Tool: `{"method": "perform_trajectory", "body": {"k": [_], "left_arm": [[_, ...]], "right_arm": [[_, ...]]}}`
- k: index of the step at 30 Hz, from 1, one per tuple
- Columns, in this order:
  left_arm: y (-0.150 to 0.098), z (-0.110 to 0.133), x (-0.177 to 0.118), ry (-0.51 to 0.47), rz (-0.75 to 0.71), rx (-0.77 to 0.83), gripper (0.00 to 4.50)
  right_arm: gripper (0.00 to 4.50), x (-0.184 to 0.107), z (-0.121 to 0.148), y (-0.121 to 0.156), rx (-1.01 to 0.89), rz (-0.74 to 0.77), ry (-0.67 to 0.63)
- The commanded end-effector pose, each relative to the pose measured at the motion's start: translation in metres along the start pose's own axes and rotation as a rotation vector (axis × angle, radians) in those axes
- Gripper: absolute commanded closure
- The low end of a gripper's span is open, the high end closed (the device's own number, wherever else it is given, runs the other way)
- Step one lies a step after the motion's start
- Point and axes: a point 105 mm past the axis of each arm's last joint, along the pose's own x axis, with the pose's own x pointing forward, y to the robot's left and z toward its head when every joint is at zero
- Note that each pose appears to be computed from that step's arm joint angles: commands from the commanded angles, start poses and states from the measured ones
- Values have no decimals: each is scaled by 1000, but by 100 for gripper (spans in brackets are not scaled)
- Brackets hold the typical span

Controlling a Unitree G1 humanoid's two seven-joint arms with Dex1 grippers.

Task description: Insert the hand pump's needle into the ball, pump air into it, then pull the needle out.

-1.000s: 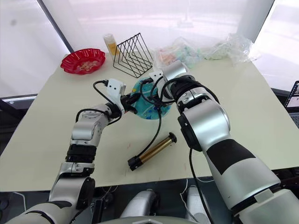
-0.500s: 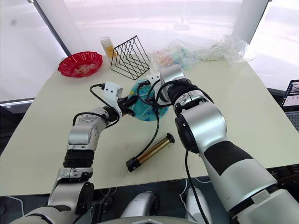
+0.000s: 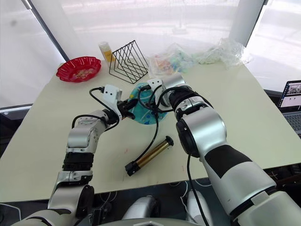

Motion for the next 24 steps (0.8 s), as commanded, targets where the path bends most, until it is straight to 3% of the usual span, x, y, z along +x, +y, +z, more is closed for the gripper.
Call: {"method": "perform_trajectory", "body": {"k": [1, 17, 24], "left_arm": [[-72, -31, 14, 91, -342, -108, 448], [-84, -37, 11, 102, -411, -133, 448], [-93, -40, 6, 107, -459, -179, 448]], "right_arm": [[418, 10, 19, 39, -137, 122, -111], [418, 10, 28, 51, -169, 174, -168], [418, 9, 32, 41, -91, 125, -205]]}}
